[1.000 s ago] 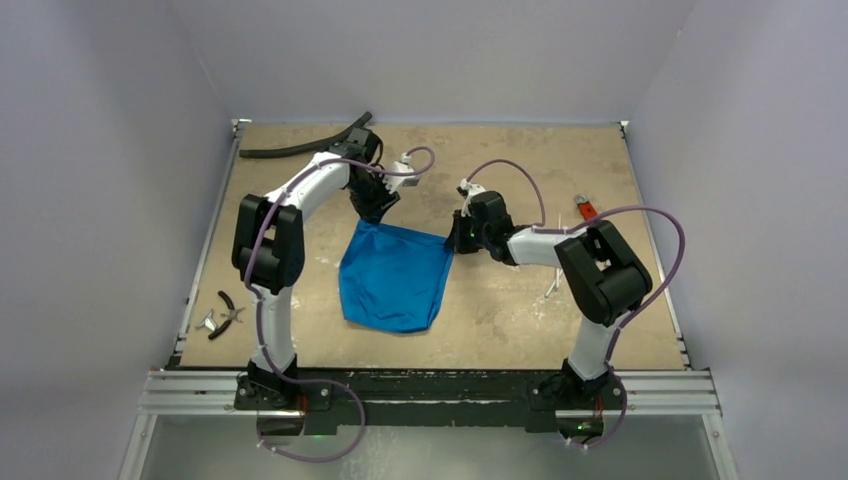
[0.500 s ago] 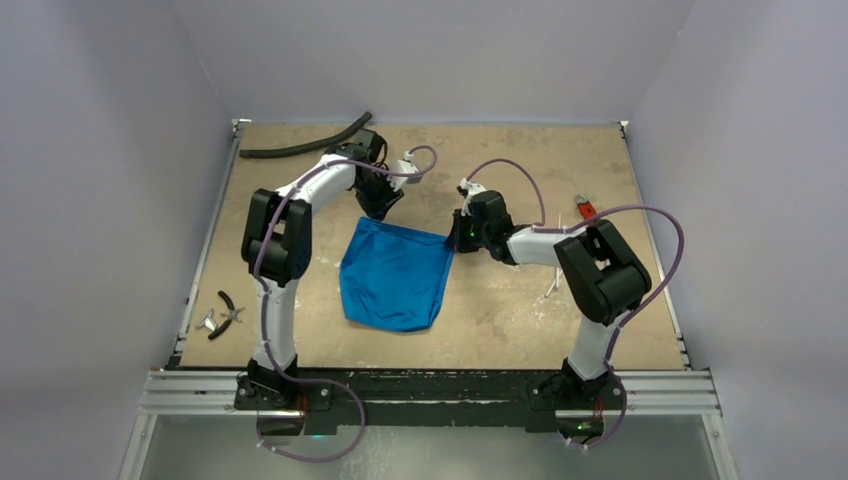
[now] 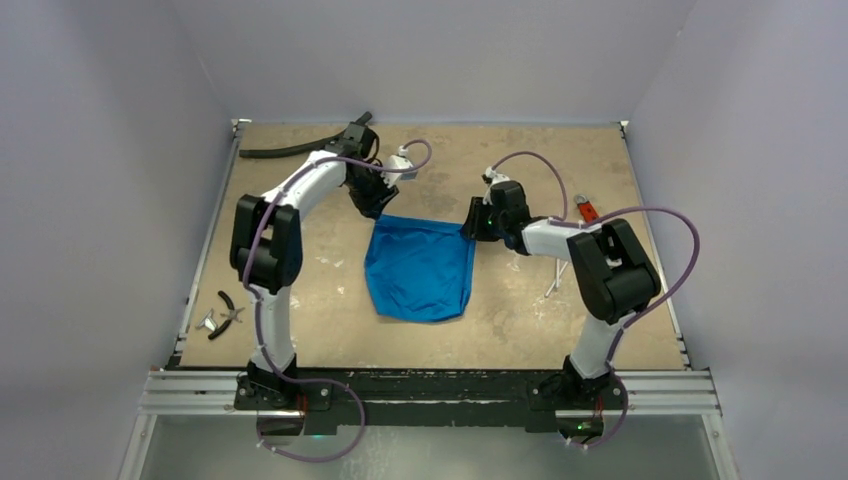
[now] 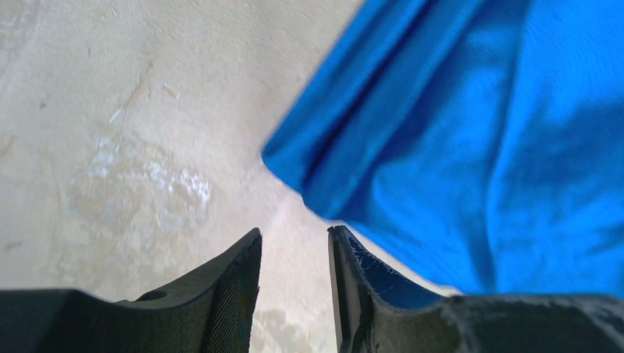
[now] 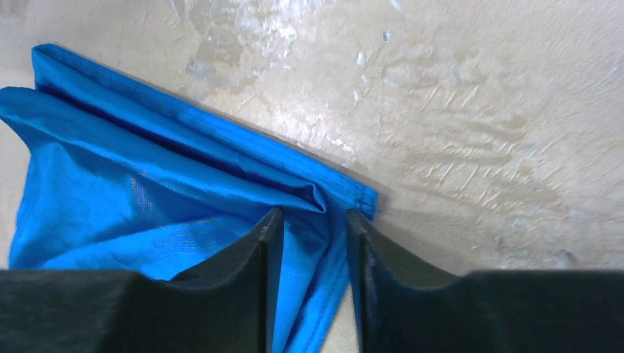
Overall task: Fold the napkin into a case and place the utensils inside
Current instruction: Pick up the lower triangle-folded napkin from the center of the board.
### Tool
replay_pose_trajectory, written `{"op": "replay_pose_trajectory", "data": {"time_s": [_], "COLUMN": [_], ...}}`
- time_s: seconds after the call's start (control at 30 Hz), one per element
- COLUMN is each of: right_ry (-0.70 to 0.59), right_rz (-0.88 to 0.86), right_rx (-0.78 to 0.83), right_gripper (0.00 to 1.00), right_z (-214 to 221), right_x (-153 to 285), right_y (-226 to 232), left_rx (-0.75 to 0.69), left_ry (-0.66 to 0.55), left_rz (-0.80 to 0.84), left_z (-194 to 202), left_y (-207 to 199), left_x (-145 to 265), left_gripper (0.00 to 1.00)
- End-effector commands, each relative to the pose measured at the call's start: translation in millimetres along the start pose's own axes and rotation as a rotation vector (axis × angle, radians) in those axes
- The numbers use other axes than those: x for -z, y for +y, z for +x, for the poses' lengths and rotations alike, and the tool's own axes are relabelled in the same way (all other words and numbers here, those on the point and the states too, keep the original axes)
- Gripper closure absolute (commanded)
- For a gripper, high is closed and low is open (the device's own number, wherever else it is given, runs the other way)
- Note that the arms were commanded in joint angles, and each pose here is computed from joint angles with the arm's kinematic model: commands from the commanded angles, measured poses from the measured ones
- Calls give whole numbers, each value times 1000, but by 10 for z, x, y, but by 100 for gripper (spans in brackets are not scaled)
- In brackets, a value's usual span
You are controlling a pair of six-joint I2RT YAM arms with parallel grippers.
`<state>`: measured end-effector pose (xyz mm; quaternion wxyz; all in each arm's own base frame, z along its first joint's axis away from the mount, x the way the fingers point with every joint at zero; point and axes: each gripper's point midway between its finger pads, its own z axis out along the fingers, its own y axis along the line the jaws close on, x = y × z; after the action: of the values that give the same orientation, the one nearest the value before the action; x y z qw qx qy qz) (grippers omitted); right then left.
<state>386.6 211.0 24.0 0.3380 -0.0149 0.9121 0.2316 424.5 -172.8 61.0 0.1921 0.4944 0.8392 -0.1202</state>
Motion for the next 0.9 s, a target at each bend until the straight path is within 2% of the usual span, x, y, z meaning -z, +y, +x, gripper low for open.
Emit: {"op": "replay_pose_trajectory", "data": {"time_s": [0.0,0.07,0.17,0.23,0.4,0.5,0.57,0.6,0.73,0.8,0.87], "right_ry": [-1,-39,-114,-151,-39,30,75,111,153,134,130], "right_rz": [102,134,185,141,-57,-173,-198,-210,-173,-126,-85], "right_rx": [39,60,99,135,197,202,202,182,124,93,71], "right_gripper": [52,44,43,46,52,59,63,66,77,82,87], "right_z": [-110,-274,-560,-669,-205,46,164,245,306,275,284], "right_x": [135,286,565,748,759,681,611,579,418,375,330], "right_y": [-71,-63,-27,147,631,811,817,818,625,483,361], "left_rx": [-99,-113,-134,-165,-365,-509,-575,-598,-632,-654,-668], "left_ry": [-63,-49,-38,-46,-109,-128,-117,-107,-80,-50,-17], "left_rz": [2,9,45,75,124,82,99,110,106,123,144], "left_z": [-62,21,69,78,198,279,323,337,326,373,416], "left_y": [-223,-303,-509,-738,-1429,-1646,-1797,-1861,-1987,-2081,-2205], "left_x": [531,587,698,747,708,655,622,597,473,402,322], "left_gripper": [61,60,59,59,59,54,43,41,39,32,30]}}
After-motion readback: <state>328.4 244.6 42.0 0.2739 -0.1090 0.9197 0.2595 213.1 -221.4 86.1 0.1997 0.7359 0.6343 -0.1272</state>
